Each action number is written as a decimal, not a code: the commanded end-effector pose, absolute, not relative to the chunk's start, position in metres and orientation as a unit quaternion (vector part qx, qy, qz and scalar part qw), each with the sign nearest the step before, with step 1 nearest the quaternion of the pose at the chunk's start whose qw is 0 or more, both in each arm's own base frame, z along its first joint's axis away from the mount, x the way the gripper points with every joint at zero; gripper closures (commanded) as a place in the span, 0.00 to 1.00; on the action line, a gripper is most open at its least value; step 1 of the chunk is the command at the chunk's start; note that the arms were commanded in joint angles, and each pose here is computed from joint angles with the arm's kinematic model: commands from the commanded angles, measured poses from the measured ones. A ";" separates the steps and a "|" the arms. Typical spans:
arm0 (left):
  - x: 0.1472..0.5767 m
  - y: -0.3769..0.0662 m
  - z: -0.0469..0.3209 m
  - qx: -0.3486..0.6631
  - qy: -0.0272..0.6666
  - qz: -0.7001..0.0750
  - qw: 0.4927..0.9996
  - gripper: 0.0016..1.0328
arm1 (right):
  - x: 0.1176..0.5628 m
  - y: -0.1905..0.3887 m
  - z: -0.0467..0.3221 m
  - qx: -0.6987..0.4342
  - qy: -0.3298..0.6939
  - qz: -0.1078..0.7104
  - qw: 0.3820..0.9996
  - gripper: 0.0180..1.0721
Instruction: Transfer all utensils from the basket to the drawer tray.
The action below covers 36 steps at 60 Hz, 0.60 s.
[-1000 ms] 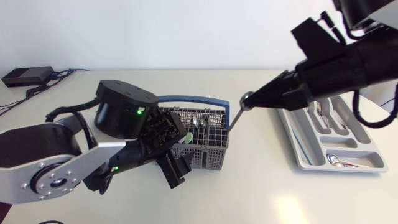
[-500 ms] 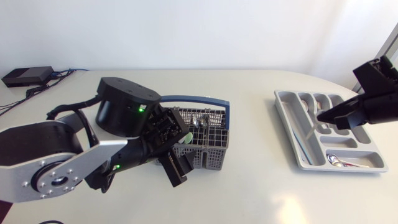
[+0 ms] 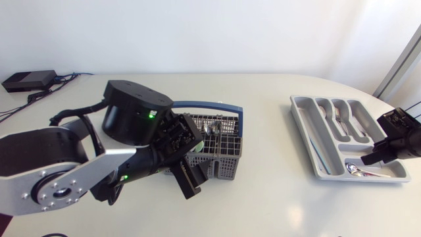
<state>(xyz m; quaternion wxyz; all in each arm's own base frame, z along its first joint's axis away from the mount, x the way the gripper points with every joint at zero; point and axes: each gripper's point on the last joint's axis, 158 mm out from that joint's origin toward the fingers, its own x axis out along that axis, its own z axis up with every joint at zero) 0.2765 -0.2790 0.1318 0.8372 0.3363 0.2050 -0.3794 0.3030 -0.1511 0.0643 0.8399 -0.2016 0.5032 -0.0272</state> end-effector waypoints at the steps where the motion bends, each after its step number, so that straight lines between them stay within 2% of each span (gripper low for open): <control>1: 0.280 -0.282 0.140 0.324 0.207 -0.374 0.844 0.05 | 0.297 -0.161 0.045 -0.208 0.524 -0.032 0.825 0.95; 11: 0.285 -0.277 0.147 0.311 0.211 -0.365 0.852 0.05 | 0.294 -0.171 0.027 -0.217 0.545 -0.044 0.809 0.94; 12: 0.286 -0.276 0.149 0.307 0.212 -0.363 0.854 0.05 | 0.293 -0.172 0.024 -0.219 0.548 -0.043 0.806 0.91; 19: 0.291 -0.274 0.157 0.285 0.219 -0.359 0.861 0.05 | 0.288 -0.173 0.016 -0.222 0.555 -0.045 0.800 0.70; 23: 0.294 -0.273 0.161 0.268 0.225 -0.360 0.865 0.05 | 0.283 -0.170 0.011 -0.227 0.562 -0.039 0.794 0.48; 29: 0.298 -0.272 0.166 0.241 0.237 -0.361 0.869 0.06 | 0.283 -0.170 0.015 -0.231 0.558 -0.042 0.796 0.28; 33: 0.300 -0.273 0.172 0.224 0.243 -0.359 0.873 0.07 | 0.287 -0.171 0.029 -0.238 0.540 -0.050 0.806 0.04; 36: 0.301 -0.273 0.174 0.213 0.250 -0.359 0.874 0.07 | 0.287 -0.167 0.042 -0.239 0.529 -0.049 0.813 0.04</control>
